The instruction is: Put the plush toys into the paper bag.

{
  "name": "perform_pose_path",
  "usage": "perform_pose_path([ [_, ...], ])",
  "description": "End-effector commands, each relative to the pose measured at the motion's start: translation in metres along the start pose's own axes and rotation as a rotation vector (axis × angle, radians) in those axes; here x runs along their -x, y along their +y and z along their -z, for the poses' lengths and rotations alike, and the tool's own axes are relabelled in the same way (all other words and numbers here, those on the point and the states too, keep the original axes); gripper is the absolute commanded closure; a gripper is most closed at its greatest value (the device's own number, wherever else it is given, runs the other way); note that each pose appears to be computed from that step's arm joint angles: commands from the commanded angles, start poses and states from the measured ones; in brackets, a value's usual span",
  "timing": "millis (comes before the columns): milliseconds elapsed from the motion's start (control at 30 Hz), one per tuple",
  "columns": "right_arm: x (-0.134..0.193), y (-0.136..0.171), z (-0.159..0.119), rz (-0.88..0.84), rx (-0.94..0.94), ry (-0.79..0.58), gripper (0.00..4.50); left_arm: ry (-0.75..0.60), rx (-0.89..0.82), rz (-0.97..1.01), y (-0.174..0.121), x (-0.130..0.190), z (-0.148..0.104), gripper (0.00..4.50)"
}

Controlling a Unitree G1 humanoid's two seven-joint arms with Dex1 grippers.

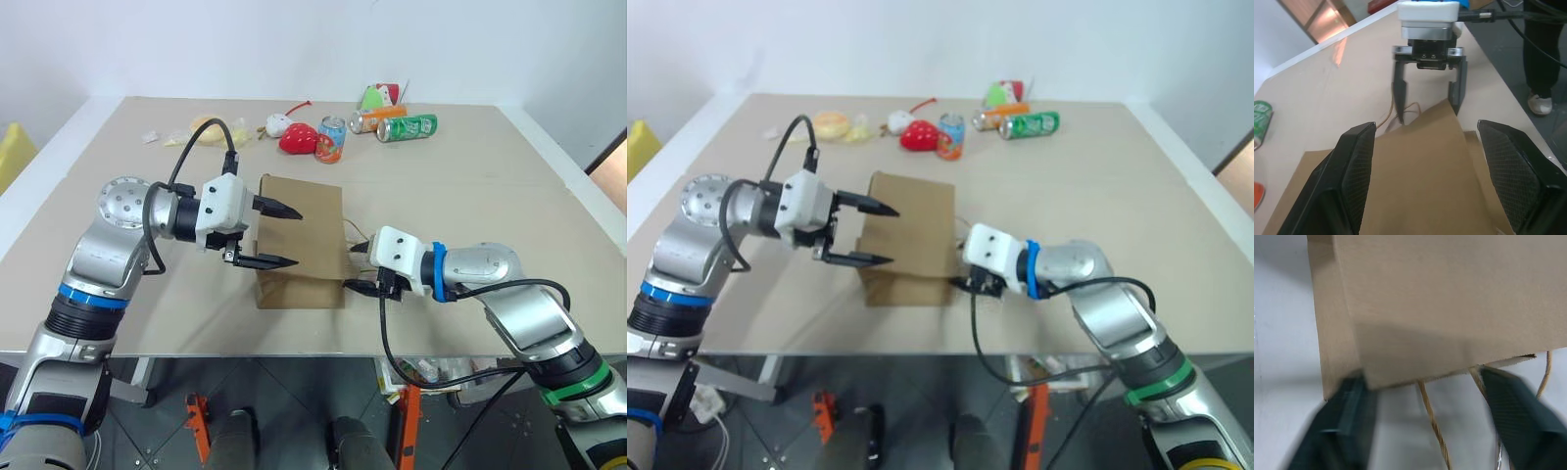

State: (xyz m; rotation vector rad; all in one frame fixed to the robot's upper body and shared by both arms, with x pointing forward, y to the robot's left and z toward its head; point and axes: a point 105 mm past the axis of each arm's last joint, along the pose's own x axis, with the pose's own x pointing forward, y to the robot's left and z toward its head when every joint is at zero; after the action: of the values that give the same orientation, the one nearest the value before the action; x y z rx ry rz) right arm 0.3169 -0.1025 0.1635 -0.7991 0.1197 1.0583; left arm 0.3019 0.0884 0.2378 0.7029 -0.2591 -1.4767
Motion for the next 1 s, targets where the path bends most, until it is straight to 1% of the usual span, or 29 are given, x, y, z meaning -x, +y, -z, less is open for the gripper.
perform_pose_path([
  [33,0.005,-0.012,-0.015,0.038,0.050,-0.040,3.19,0.001,-0.045,-0.053,0.006,0.009,-0.009,1.06],
  [67,0.005,-0.014,-0.016,0.043,0.052,-0.045,3.61,0.000,-0.044,-0.058,0.007,0.009,-0.009,1.06],
  [100,0.005,-0.015,-0.016,0.050,0.055,-0.048,3.91,-0.001,-0.042,-0.066,0.007,0.009,-0.008,1.06],
  [133,0.005,-0.016,-0.017,0.054,0.057,-0.049,4.46,-0.001,-0.041,-0.070,0.008,0.009,-0.008,1.06],
  [233,0.008,-0.024,-0.015,0.087,0.072,-0.041,4.46,0.000,-0.038,-0.088,0.009,0.010,-0.007,1.06],
  [333,0.016,-0.044,-0.011,0.167,0.126,-0.012,4.46,-0.002,-0.036,-0.101,0.010,0.010,-0.006,1.06],
  [467,0.037,-0.080,-0.007,0.287,0.315,0.080,4.46,-0.009,-0.033,-0.126,0.013,0.010,-0.005,1.06],
  [533,0.047,-0.096,-0.012,0.320,0.414,0.109,4.46,-0.015,-0.030,-0.142,0.016,0.010,-0.005,1.06],
  [600,0.056,-0.106,-0.025,0.324,0.521,0.119,4.46,-0.022,-0.028,-0.158,0.019,0.010,-0.005,1.06],
  [700,0.063,-0.108,-0.044,0.273,0.671,0.120,4.46,-0.035,-0.018,-0.173,0.023,0.009,-0.005,1.06],
  [833,0.062,-0.104,-0.064,0.161,0.845,0.122,4.46,-0.043,-0.015,-0.172,0.024,0.007,-0.004,1.06],
  [1000,0.057,-0.088,-0.087,-0.066,1.049,0.123,4.46,-0.060,-0.019,-0.179,0.029,0.004,-0.004,1.06],
])
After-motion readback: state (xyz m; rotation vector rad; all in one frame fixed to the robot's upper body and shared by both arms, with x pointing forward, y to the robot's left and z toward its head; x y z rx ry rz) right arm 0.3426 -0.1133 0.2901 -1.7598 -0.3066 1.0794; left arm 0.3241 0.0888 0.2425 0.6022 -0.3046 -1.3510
